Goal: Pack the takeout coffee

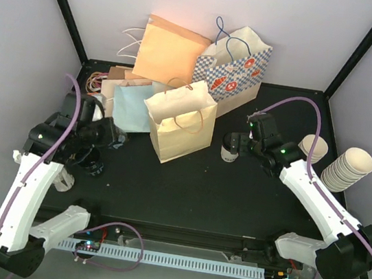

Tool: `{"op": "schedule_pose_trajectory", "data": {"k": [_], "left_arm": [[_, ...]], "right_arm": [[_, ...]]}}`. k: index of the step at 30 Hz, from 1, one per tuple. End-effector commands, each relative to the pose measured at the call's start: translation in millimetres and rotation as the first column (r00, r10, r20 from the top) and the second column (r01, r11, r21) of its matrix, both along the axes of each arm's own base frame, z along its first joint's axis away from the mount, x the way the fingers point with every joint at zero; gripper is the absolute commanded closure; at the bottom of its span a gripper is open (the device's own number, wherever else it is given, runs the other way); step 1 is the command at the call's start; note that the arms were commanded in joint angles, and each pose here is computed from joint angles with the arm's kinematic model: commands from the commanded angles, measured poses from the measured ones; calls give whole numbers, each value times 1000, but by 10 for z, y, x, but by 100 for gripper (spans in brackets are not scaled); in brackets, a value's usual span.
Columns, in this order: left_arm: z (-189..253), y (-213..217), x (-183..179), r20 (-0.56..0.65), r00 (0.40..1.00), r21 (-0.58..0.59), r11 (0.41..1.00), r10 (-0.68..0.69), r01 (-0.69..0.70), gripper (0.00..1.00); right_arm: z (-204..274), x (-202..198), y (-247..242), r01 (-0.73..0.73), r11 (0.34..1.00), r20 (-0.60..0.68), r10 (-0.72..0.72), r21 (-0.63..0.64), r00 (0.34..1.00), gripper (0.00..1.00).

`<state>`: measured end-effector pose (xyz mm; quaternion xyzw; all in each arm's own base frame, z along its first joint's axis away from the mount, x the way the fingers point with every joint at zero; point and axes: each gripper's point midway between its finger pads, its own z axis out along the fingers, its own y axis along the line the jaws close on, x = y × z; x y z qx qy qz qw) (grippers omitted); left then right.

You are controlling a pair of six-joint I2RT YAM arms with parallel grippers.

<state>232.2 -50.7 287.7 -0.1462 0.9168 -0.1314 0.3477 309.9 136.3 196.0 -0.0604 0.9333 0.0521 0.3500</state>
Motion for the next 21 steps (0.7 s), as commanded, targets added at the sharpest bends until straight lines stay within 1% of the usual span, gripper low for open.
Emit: {"op": "schedule_pose_trajectory", "data": {"k": [1, 2, 4, 6, 9, 12, 15, 17, 21], "left_arm": [[-14, -677, -127, 53, 922, -111, 915, -384, 388, 98], [-62, -755, -174, 36, 907, -120, 900, -419, 420, 99], [-141, -944, -284, 19, 856, -128, 848, -517, 515, 98], [-182, -1093, -381, 15, 809, -131, 801, -587, 584, 98], [-172, -1323, -543, 54, 723, -127, 713, -689, 689, 98], [-150, -1533, -730, 83, 623, -94, 617, -777, 782, 98], [-267, -1728, -836, 65, 548, 2, 549, -834, 836, 98], [-438, -1863, -858, 18, 518, 75, 518, -855, 852, 98], [-662, -2134, -811, -53, 494, 228, 471, -868, 852, 98]], "right_arm": [[67, 40, 8, -4, 1000, 23, 4, 8, 1000, 1], [73, 41, 7, -4, 1000, 24, 4, 9, 1000, 1], [63, 40, 13, -6, 1000, 21, 6, 9, 1000, 1], [71, 40, 8, -5, 1000, 22, 5, 8, 1000, 1], [93, 30, -4, -5, 1000, 28, 4, 6, 1000, 1], [122, 21, -9, -4, 1000, 33, 4, 8, 999, 1], [160, 17, -14, -1, 1000, 40, 0, 14, 999, 1], [185, 10, -12, 1, 1000, 43, -2, 22, 999, 1], [246, -19, -37, 11, 999, 49, -12, 30, 999, 1]]}}
